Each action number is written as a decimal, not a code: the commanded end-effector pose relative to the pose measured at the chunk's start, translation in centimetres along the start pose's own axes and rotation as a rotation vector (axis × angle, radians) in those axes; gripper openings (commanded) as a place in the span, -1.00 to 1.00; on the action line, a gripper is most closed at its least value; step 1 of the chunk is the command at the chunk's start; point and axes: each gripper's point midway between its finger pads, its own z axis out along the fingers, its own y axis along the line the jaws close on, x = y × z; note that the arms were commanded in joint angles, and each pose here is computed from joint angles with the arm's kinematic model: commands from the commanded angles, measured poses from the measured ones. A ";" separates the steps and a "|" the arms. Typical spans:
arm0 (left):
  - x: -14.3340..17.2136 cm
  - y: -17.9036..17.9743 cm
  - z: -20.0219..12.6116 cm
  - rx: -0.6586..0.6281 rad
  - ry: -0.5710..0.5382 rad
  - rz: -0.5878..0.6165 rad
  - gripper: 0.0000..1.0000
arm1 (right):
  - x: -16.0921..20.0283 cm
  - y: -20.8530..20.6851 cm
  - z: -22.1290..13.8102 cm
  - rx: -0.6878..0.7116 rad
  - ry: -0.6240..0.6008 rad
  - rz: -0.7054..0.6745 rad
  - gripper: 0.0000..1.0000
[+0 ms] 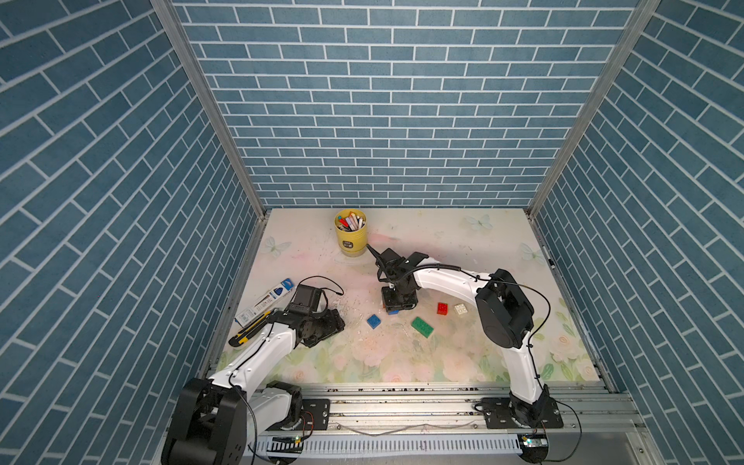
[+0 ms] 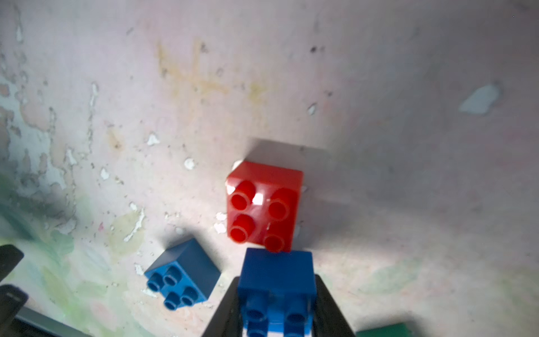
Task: Assemble the letter y with lego
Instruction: Pick up the lego brick from the center of the board, then place the lego brick at the center of the board, then pick up the lego brick from the center of the board, then assemble the lego brick with the lego brick.
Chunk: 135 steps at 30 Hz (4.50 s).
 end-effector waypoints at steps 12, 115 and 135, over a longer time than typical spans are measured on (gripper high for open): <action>0.2 -0.1 0.2 -0.010 0.009 0.024 0.51 | -0.6 -2.3 -2.5 0.047 -0.045 -0.076 -0.33; 2.5 -3.2 1.5 0.128 0.078 0.135 0.54 | 0.8 -0.6 1.5 0.114 0.227 -0.263 -0.46; 2.5 -2.7 1.8 0.103 0.078 0.140 0.54 | -0.2 -1.6 3.3 0.188 0.217 -0.193 -0.47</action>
